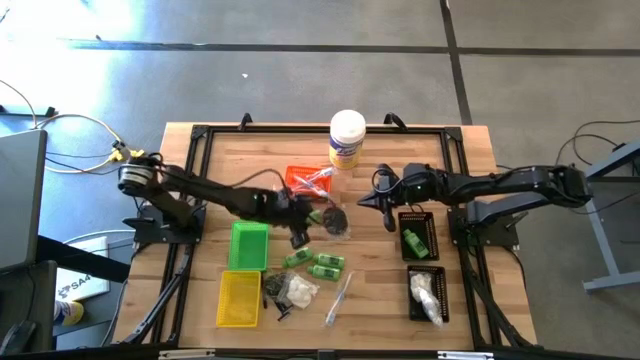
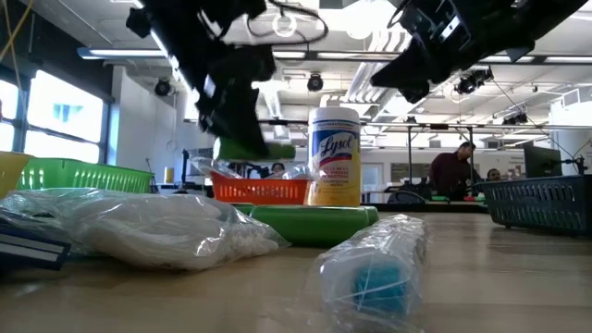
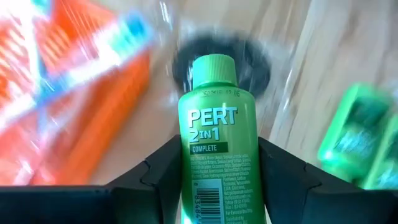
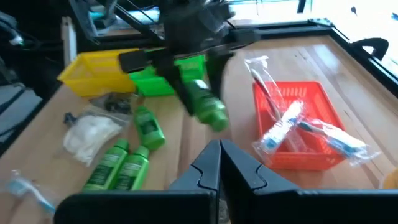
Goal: Pick & Place Travel size toiletries
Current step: Put the green shampoo into the top black bin
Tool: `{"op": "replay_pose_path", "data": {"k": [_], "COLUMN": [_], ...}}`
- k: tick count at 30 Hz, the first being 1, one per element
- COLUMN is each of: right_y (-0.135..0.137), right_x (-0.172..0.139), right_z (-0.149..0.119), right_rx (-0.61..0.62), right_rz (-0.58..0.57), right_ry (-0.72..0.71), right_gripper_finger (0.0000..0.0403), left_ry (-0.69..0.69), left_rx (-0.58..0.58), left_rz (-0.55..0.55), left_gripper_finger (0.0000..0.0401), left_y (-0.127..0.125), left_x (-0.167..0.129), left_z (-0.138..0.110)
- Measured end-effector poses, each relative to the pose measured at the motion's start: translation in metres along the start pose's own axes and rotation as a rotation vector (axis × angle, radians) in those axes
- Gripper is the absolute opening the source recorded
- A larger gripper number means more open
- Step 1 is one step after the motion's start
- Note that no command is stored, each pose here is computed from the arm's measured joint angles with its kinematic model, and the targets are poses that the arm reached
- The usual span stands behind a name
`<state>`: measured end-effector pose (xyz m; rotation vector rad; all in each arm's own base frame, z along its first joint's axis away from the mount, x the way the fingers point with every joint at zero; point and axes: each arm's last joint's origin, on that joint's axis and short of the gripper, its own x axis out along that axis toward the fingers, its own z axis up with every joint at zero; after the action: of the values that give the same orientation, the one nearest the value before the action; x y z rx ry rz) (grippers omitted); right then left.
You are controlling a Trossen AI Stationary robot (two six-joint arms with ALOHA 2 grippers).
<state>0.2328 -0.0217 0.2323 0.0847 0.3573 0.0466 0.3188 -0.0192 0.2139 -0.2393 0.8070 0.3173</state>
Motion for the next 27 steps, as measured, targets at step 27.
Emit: {"op": "replay_pose_path", "data": {"k": [27], "right_y": [0.03], "right_x": [-0.021], "right_z": [0.011], "right_rx": [-0.03], "right_rz": [0.112], "right_ry": [-0.067], "right_gripper_finger": [0.0003], "left_ry": [-0.536], "left_rx": [-0.001], "left_rz": [-0.136], "left_gripper_finger": [0.0167], "left_y": [0.013], "left_x": [-0.045], "left_z": [-0.007]}}
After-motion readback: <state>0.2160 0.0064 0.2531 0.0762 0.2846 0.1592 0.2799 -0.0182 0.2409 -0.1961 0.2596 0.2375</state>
